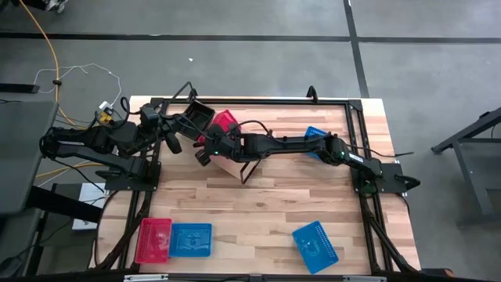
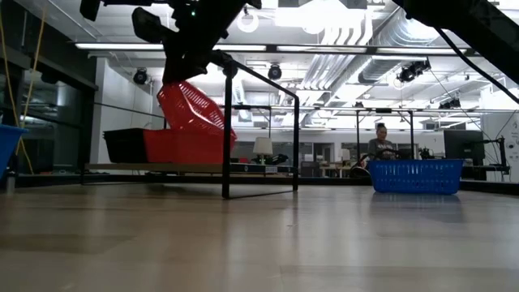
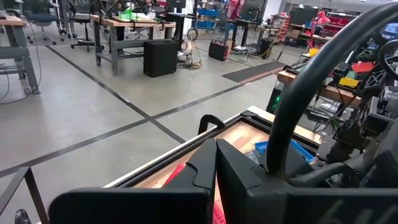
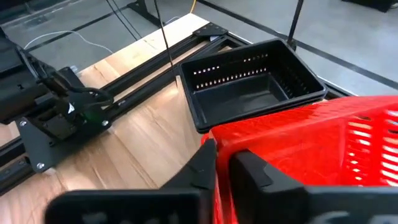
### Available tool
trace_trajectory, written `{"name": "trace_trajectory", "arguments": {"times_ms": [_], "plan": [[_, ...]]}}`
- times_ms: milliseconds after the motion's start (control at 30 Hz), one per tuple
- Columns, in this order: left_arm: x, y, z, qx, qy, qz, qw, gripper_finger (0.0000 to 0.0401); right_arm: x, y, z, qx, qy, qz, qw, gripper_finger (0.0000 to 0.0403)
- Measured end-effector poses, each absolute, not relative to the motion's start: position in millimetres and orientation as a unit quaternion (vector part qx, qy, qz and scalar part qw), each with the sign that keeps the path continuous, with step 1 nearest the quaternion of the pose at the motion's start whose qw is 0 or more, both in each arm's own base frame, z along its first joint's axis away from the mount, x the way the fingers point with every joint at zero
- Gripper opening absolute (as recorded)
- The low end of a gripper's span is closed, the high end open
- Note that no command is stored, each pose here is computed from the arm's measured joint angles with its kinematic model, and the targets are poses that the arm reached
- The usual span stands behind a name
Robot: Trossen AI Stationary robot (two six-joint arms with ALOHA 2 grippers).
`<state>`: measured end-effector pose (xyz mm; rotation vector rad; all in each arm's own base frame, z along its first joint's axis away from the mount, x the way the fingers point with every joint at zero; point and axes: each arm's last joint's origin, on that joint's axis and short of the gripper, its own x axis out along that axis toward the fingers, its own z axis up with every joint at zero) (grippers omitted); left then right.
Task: Stack baskets on shelf by color
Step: Stack the top red bin into the red bin on the shelf, then stack the red bin into the red bin on the shelf
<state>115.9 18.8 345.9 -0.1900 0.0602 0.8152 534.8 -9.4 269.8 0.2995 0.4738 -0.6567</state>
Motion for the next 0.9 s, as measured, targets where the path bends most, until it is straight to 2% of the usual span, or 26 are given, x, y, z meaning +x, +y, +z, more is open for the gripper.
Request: {"name": "trace_trajectory", "arguments": {"times_ms": [233,433,533,667,900], "plan": [[115.8,18.9,346.0,-0.092,0.029,0.397,0.913,0.0000,533.9,-13.6,274.6,0.147,0.243,-0.299,0.911,0.0138],[115.9,18.9,345.9,-0.092,0.029,0.397,0.913,0.0000,523.5,-14.3,296.5,0.096,0.260,-0.283,0.918,0.0221],[116.0,18.9,345.8,-0.092,0.029,0.397,0.913,0.0000,511.0,-14.7,315.1,0.052,0.283,-0.273,0.918,0.0237],[117.6,18.9,345.1,-0.090,0.033,0.398,0.912,0.0000,488.5,-19.4,333.9,0.010,0.332,-0.251,0.909,0.0240],[120.1,18.9,343.9,-0.087,0.039,0.399,0.912,0.0000,457.2,-41.8,336.4,-0.024,0.452,-0.226,0.863,0.0240]]}}
